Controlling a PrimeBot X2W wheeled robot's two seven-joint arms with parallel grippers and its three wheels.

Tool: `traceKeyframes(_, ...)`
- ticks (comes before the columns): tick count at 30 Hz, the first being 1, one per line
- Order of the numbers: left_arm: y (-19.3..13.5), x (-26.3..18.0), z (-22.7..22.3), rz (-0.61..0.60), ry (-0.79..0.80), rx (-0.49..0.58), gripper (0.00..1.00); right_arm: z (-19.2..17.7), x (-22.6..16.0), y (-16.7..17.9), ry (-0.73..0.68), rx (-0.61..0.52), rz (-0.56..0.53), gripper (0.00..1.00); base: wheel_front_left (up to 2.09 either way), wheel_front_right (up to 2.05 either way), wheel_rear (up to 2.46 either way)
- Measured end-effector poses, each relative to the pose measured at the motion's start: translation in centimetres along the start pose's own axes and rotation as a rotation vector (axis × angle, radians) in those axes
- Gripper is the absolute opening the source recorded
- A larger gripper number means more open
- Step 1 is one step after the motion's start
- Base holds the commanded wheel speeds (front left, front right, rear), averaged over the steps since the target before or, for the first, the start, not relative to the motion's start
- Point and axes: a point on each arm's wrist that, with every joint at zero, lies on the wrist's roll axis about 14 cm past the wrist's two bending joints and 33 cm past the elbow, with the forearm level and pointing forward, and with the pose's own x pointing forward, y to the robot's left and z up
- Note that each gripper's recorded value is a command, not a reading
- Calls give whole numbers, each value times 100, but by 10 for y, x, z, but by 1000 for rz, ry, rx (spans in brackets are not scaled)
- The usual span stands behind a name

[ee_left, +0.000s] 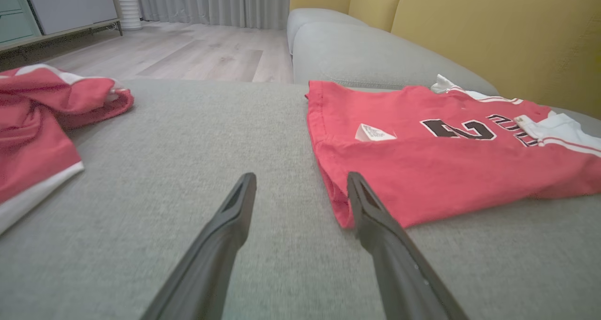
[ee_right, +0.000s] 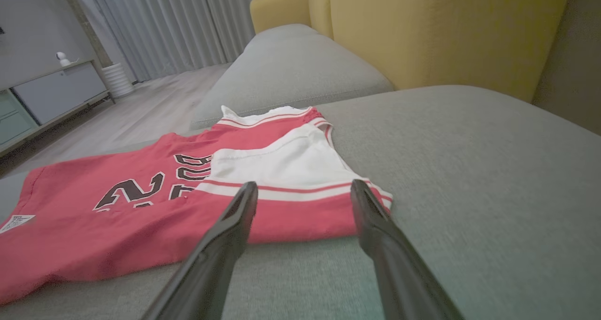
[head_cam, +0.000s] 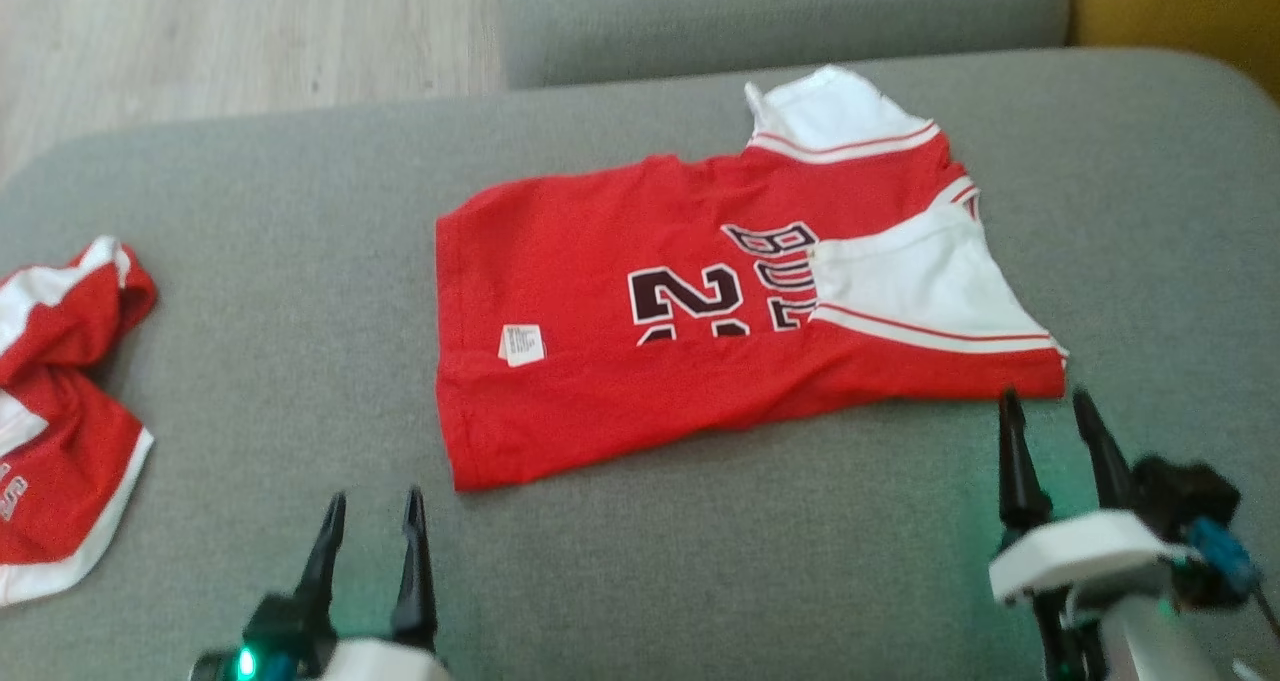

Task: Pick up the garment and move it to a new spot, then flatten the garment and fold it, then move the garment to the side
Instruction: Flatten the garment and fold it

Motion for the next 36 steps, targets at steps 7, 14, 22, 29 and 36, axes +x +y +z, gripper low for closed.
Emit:
traceKeyframes(7, 0, -24, -15, 7, 34, 0, 100, -6, -21, -4, 7, 29, -18, 100, 0, 0, 0)
traceKeyframes(14, -11, -21, -29, -33, 85, -59, 100, -14, -20, -5, 31, 33, -20, 100, 0, 0, 0)
traceKeyframes(22, -30, 32, -22, -106, 96, -176, 100, -17, 3, -5, 49, 36, -22, 100, 0, 0, 0)
traceKeyframes(29, -34, 57, -55, -113, 207, -196, 100, -10, 24, -20, 30, 43, -62, 100, 0, 0, 0)
traceKeyframes(36, -49, 81, -58, -166, 219, -201, 0, -20, 30, -58, 63, 52, -179, 100, 0, 0, 0)
